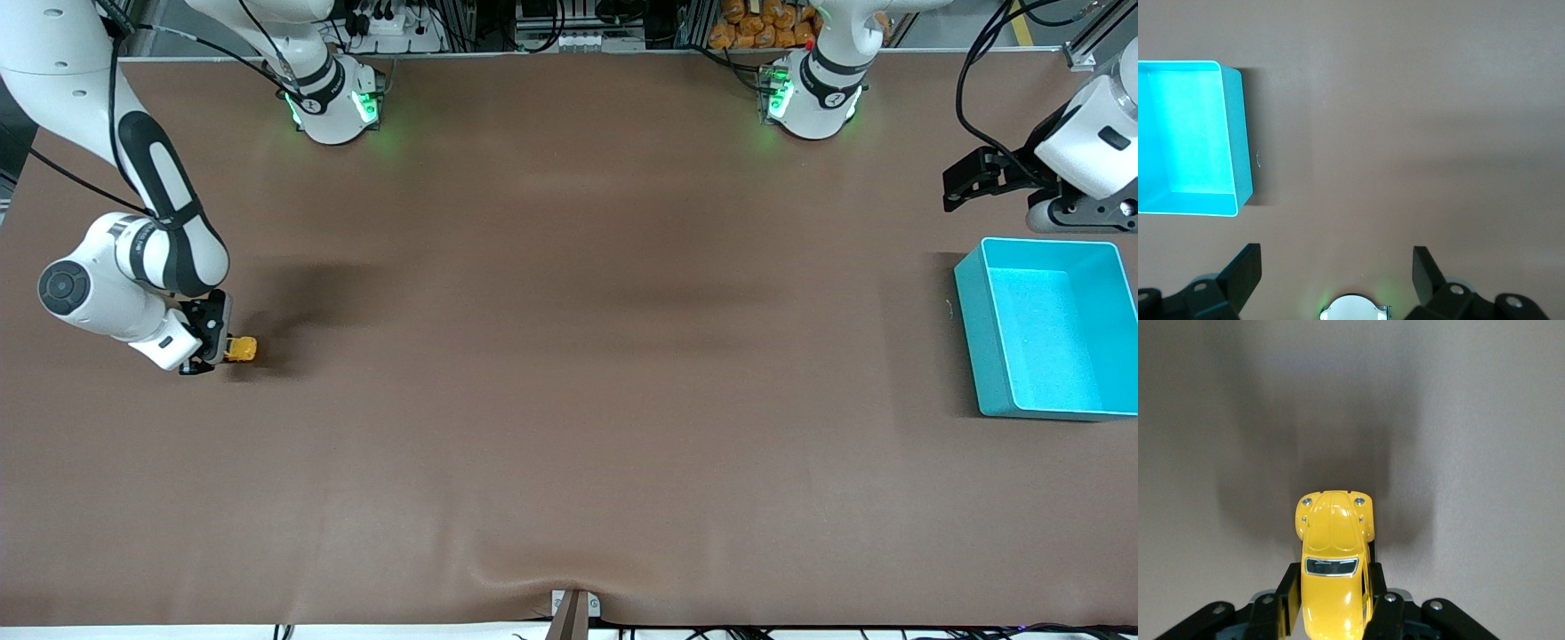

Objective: Wind and store yellow beetle car
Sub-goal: 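Drag the held car backward along the table with the right gripper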

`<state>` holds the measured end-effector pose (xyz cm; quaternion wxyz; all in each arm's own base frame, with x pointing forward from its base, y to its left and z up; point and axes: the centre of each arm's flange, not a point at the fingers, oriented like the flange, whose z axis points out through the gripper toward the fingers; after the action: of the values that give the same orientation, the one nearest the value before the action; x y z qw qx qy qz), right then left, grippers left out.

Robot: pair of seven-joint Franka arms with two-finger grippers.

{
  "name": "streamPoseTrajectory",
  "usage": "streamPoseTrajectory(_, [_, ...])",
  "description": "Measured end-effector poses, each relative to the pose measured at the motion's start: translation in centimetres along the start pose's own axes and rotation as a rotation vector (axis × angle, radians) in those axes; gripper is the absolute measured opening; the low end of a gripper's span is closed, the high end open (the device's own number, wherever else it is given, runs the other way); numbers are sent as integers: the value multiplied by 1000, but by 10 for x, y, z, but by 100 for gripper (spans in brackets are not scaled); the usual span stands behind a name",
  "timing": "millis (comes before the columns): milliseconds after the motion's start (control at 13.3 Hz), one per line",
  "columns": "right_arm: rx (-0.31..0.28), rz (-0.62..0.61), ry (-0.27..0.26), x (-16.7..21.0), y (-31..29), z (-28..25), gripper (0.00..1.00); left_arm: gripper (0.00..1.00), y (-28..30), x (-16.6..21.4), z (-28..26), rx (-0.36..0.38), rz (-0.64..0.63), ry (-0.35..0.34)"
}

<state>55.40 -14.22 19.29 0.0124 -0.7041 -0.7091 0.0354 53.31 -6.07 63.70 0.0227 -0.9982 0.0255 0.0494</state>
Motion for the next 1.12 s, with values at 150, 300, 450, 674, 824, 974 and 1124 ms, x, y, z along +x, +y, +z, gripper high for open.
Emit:
streamPoseTrajectory(150, [-2,7,0,-10,0,0,44,100,0,0,0,0,0,0])
streamPoseTrajectory(300, [-3,5,0,-20,-1,1,44,100,0,0,0,0,0,0])
streamPoseTrajectory(450, [-4,2,0,-30,-1,1,44,100,0,0,0,0,0,0])
streamPoseTrajectory(674, [-4,-4,-1,-40,-1,1,44,100,0,0,0,0,0,0])
streamPoseTrajectory(824, [-6,-5,-1,-47,-1,1,44,100,0,0,0,0,0,0])
streamPoseTrajectory(974, [-8,-2,-2,-53,-1,1,44,100,0,0,0,0,0,0])
streamPoseTrajectory(1124, [-10,-7,-3,-61,-1,2,44,100,0,0,0,0,0,0])
